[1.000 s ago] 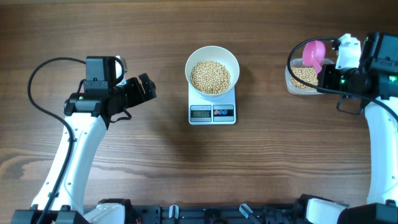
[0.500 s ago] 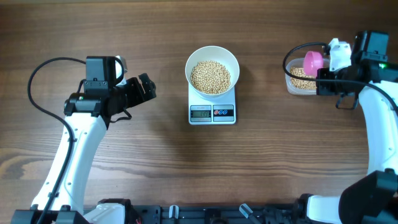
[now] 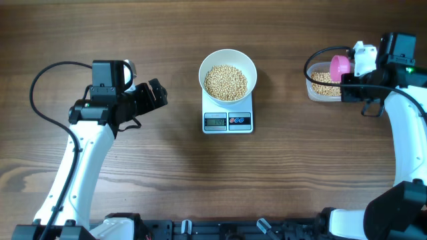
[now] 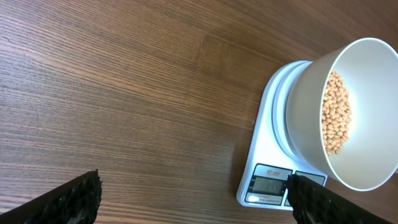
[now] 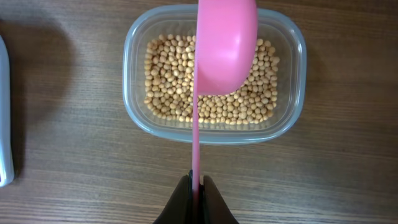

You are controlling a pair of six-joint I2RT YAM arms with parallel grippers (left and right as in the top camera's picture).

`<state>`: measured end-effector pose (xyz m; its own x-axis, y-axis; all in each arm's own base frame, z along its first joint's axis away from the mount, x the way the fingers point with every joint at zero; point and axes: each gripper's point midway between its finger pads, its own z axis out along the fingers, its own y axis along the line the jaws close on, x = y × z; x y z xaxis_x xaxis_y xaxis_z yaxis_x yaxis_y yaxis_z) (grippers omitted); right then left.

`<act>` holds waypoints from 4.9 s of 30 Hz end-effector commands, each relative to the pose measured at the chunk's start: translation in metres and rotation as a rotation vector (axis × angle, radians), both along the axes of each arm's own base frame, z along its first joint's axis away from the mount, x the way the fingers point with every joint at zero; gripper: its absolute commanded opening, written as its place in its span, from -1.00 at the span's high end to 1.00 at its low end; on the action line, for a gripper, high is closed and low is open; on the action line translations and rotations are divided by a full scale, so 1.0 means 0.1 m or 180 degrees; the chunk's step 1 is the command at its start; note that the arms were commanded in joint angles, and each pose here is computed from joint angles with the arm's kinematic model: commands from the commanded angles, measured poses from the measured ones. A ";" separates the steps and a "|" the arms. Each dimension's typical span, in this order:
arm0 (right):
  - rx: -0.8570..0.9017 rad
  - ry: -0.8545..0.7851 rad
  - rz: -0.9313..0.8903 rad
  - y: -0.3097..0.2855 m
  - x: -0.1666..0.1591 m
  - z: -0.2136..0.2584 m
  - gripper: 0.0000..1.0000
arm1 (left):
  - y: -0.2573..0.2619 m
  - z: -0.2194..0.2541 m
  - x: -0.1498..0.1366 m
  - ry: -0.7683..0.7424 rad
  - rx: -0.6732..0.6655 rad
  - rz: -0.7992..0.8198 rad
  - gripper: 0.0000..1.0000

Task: Scoop item into bowl and weigh 150g on scale
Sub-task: 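Drag the scoop through the soybeans in the tub, then tilt the scoop up in the tub to hold a load of soybeans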

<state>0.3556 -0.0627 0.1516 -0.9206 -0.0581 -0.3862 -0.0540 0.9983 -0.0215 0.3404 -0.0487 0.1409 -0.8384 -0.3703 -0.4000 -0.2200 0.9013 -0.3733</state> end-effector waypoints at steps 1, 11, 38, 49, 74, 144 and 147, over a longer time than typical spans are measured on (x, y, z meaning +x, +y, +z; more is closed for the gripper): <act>-0.0057 -0.0040 -0.0021 -0.05 0.06 0.01 0.91 | 0.00 0.05 0.05 -0.0055 0.0020 -0.0024 -1.00; 0.0044 0.0194 0.0072 0.17 0.05 -0.21 0.91 | 0.00 0.05 0.05 -0.0055 0.0020 -0.0024 -1.00; 0.0417 0.0395 -0.0066 0.35 -0.04 -0.32 0.91 | 0.00 0.05 0.05 -0.0055 0.0020 -0.0024 -1.00; 0.0675 0.0379 -0.0209 0.46 -0.02 -0.29 0.91 | 0.00 0.05 0.05 -0.0055 0.0020 -0.0024 -1.00; 0.0668 0.0560 -0.0182 0.47 -0.16 -0.33 0.91 | 0.00 0.05 0.05 -0.0055 0.0020 -0.0024 -1.00; 0.0305 0.0256 0.0258 0.28 -0.04 -0.23 0.91 | 0.00 0.05 0.05 -0.0055 0.0020 -0.0024 -1.00; 0.0453 0.0219 0.0313 0.37 -0.02 -0.21 0.91 | 0.00 0.05 0.05 -0.0055 0.0020 -0.0024 -1.00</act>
